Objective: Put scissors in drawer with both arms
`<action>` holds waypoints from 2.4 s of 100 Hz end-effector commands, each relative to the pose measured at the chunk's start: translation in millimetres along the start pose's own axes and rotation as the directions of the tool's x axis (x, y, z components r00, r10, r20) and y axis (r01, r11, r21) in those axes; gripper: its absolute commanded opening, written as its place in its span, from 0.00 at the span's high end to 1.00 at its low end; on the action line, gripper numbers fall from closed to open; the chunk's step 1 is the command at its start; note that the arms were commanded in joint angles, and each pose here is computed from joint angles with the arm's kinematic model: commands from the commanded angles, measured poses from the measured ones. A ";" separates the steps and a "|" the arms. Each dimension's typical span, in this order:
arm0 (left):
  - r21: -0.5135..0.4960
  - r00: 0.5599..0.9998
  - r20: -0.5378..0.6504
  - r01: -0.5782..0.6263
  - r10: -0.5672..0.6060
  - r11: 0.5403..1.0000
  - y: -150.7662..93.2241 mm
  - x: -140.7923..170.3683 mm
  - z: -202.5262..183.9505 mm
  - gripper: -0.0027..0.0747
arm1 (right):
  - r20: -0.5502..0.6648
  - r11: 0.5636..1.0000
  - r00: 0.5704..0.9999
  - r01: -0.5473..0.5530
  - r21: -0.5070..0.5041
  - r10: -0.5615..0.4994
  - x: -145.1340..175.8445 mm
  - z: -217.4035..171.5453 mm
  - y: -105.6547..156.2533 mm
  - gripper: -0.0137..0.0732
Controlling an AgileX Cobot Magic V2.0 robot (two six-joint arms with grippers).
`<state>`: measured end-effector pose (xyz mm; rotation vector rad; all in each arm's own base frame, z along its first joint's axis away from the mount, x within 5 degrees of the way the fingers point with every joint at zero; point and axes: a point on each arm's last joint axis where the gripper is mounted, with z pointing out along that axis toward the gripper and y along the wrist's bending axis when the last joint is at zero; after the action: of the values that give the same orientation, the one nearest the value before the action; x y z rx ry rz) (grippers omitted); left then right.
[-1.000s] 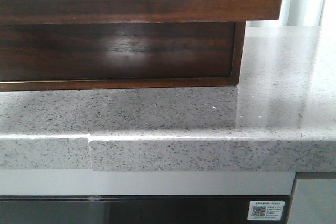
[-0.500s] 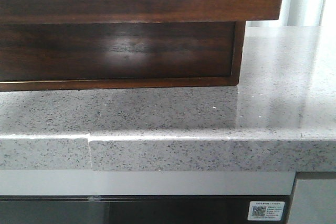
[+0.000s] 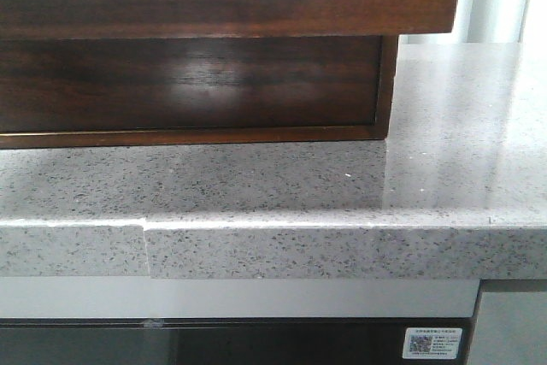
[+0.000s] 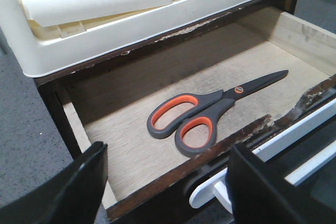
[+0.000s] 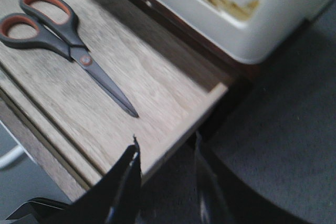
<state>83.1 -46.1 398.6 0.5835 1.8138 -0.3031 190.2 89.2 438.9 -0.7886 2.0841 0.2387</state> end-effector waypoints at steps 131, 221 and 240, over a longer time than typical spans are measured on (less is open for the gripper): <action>-0.024 0.999 0.042 0.021 -0.020 0.999 3.5 -0.6 6.6 0.99 | 0.323 0.974 0.930 -0.211 0.081 0.175 94.0 -36.9 24.7 0.92; -0.410 0.904 0.425 0.140 0.054 0.901 9.9 144.7 7.4 0.99 | 0.323 0.974 0.930 -0.211 0.081 0.175 94.0 -36.9 24.7 0.92; -0.428 0.892 0.450 0.171 0.044 0.888 4.1 174.1 6.4 0.99 | 0.323 0.974 0.930 -0.211 0.081 0.175 94.0 -36.9 24.7 0.92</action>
<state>55.4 -7.8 224.1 0.1651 1.4779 -0.0360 110.3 52.0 370.4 -0.4828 1.9337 0.3257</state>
